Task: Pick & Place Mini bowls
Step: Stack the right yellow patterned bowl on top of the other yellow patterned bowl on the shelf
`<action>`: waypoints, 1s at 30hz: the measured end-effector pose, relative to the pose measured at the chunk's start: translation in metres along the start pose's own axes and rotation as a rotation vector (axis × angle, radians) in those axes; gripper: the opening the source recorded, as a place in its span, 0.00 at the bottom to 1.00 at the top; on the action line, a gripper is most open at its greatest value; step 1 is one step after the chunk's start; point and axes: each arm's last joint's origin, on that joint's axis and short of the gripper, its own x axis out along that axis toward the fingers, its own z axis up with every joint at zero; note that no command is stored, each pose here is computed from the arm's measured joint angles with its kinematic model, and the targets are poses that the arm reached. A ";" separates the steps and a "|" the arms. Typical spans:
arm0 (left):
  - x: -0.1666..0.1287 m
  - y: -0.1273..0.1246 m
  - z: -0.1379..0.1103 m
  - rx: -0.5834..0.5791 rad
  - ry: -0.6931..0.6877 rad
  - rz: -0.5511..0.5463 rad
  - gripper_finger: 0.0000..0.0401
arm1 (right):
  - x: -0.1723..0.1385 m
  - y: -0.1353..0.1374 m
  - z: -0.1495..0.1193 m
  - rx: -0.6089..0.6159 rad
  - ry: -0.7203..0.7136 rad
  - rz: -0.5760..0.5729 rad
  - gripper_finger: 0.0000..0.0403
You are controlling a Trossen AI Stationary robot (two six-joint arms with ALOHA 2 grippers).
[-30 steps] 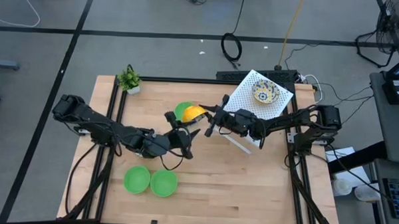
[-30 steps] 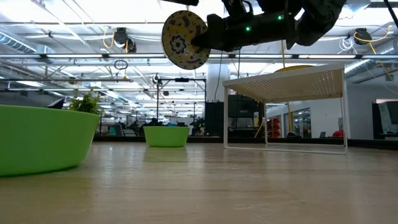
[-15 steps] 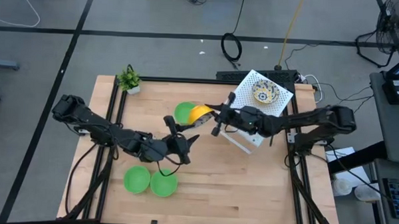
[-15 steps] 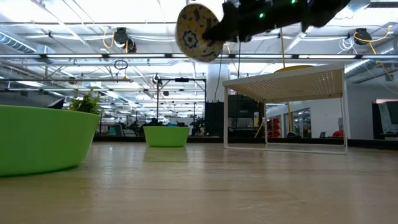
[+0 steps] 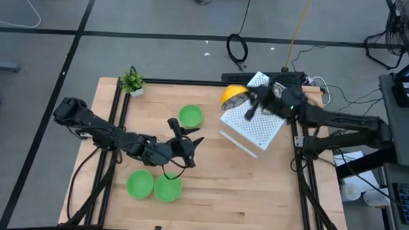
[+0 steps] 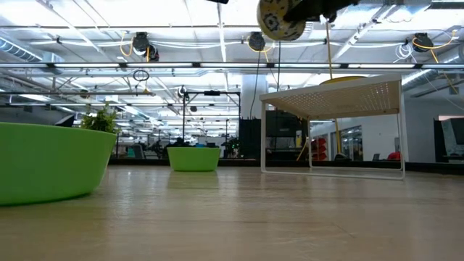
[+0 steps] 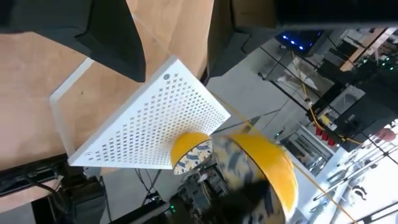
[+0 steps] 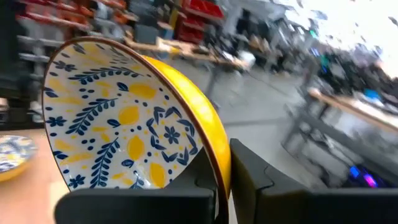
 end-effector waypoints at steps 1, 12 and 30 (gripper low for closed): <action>0.001 0.001 0.000 -0.001 0.002 0.004 0.43 | -0.001 -0.007 0.007 0.005 0.029 -0.014 0.03; 0.010 0.008 -0.003 -0.055 0.022 0.030 0.38 | 0.022 -0.081 0.067 0.015 0.479 -0.190 0.03; 0.009 0.005 -0.012 -0.038 0.081 0.011 0.38 | 0.017 -0.155 0.028 0.382 1.100 -0.130 0.03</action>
